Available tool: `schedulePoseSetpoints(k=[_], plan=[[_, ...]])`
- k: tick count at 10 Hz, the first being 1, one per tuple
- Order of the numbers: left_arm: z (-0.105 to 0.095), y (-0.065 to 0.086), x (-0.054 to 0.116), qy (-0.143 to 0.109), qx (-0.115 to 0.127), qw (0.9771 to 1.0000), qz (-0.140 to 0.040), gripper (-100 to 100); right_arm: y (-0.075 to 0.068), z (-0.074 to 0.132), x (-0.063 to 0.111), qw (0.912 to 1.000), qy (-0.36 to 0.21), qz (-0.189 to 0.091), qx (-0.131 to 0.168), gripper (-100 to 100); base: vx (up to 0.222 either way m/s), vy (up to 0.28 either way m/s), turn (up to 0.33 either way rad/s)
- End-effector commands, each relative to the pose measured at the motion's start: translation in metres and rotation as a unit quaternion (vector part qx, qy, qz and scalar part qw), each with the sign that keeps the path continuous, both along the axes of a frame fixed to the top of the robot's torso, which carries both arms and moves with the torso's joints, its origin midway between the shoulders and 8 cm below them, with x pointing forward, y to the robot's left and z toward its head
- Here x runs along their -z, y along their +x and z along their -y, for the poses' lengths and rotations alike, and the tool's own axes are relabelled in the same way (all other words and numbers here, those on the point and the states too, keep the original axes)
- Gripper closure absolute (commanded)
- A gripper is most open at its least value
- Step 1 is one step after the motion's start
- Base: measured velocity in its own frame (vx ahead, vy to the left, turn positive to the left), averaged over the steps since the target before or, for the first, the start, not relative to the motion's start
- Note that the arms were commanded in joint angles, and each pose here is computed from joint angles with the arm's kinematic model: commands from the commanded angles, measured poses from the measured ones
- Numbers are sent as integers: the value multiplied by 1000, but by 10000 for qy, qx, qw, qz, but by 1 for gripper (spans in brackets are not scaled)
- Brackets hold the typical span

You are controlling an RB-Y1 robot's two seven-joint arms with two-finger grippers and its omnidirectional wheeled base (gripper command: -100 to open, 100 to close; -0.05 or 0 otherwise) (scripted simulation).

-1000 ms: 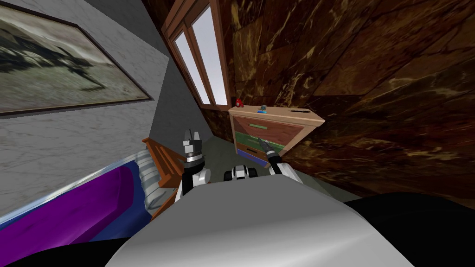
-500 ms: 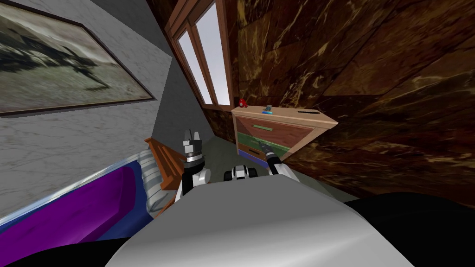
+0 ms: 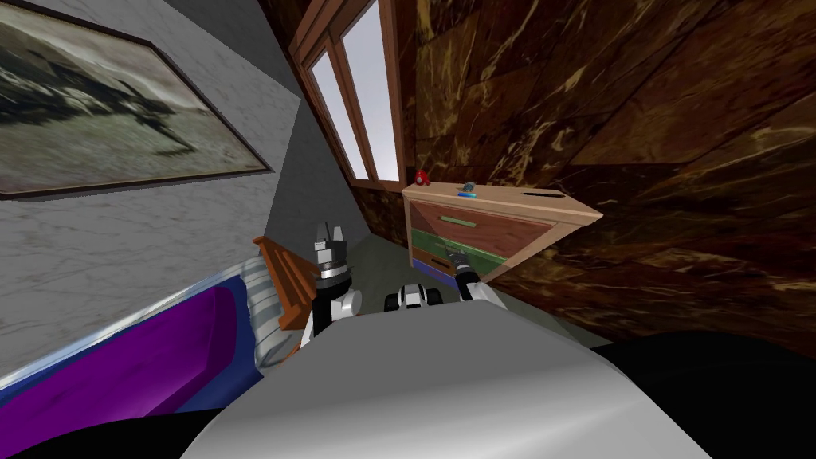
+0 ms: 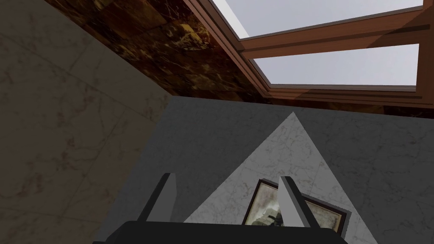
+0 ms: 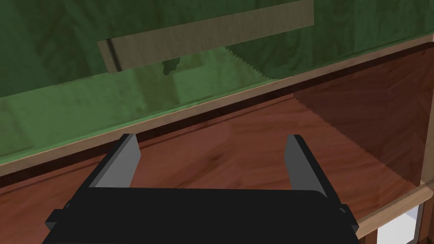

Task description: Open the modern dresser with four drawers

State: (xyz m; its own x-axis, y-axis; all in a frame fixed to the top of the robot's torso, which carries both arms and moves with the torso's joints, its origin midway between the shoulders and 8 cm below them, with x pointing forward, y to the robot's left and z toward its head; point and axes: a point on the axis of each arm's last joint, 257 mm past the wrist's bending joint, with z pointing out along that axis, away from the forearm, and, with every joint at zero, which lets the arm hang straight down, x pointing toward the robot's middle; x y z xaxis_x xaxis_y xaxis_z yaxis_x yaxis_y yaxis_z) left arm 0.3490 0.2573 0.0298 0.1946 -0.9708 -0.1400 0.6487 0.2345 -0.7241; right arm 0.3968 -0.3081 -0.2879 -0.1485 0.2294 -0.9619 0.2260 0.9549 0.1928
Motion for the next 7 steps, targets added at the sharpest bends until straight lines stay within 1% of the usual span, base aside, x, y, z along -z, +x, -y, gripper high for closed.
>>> schedulePoseSetpoints(k=[1, 2, 3, 4, 5, 6, 7], plan=[[0, 0, 0, 0, 0, 10000, 0, 0, -9, 13, 18, 9984, -460, -287, 161, -100, 49, 54, 20], [0, 0, 0, 0, 0, 10000, 0, 0, -16, 21, 35, 9959, -672, -533, 304, -100, 59, 68, 47], [0, 0, 0, 0, 0, 10000, 0, 0, -16, 22, 33, 9947, -833, -527, 293, -100, 51, 51, 26], [0, 0, 0, 0, 0, 10000, 0, 0, -23, 29, 47, 9903, -1110, -745, 376, -100, 56, 57, 45], [0, 0, 0, 0, 0, 10000, 0, 0, -23, 32, 46, 9889, -1208, -754, 414, -100, 47, 42, 21], [0, 0, 0, 0, 0, 10000, 0, 0, -31, 40, 60, 9835, -1426, -976, 531, -100, 55, 48, 50], [0, 0, 0, 0, 0, 10000, 0, 0, -31, 41, 58, 9815, -1566, -966, 527, -100, 42, 47, 27]])
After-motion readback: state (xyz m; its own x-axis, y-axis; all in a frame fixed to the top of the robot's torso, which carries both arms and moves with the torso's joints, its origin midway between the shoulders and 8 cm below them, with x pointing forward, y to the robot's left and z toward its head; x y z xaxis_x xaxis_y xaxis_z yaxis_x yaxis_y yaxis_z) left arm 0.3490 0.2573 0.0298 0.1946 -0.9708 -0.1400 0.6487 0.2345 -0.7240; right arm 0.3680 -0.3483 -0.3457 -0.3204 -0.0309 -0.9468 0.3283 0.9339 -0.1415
